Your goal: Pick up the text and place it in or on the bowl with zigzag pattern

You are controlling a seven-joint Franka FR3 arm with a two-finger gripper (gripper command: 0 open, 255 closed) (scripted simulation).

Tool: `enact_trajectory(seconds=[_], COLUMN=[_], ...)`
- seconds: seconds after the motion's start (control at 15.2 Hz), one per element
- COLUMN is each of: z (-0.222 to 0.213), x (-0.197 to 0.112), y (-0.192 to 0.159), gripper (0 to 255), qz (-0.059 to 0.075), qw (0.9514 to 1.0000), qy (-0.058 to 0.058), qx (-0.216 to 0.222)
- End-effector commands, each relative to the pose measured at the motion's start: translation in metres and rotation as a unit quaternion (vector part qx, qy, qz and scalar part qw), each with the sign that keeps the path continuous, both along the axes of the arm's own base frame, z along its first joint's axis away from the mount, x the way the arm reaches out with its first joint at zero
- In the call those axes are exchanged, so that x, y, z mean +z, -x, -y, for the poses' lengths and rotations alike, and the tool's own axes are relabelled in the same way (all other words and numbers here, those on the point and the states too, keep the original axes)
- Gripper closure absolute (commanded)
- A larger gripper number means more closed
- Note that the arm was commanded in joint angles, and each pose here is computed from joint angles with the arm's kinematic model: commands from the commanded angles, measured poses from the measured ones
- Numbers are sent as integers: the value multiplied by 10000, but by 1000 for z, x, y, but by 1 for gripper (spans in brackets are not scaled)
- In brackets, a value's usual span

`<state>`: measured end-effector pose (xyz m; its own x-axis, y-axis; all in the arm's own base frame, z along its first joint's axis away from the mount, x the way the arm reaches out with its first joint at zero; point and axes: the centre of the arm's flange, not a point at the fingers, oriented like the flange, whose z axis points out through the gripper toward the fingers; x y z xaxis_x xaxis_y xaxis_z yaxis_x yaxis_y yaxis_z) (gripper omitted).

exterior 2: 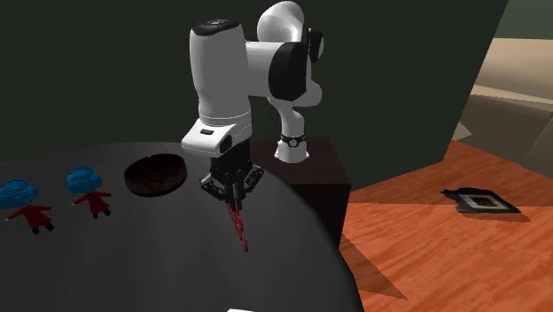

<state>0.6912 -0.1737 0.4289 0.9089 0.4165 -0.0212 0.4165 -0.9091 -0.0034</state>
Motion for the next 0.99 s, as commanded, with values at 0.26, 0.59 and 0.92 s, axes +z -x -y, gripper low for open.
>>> enact_trajectory(seconds=[0.26, 0.59, 0.92], z=[0, 0, 0], x=[30, 56, 83], y=[0, 0, 0], gripper=[255, 255, 255], qz=[0, 0, 0], qw=[10000, 10000, 10000], qy=[0, 0, 0], qx=[0, 0, 0])
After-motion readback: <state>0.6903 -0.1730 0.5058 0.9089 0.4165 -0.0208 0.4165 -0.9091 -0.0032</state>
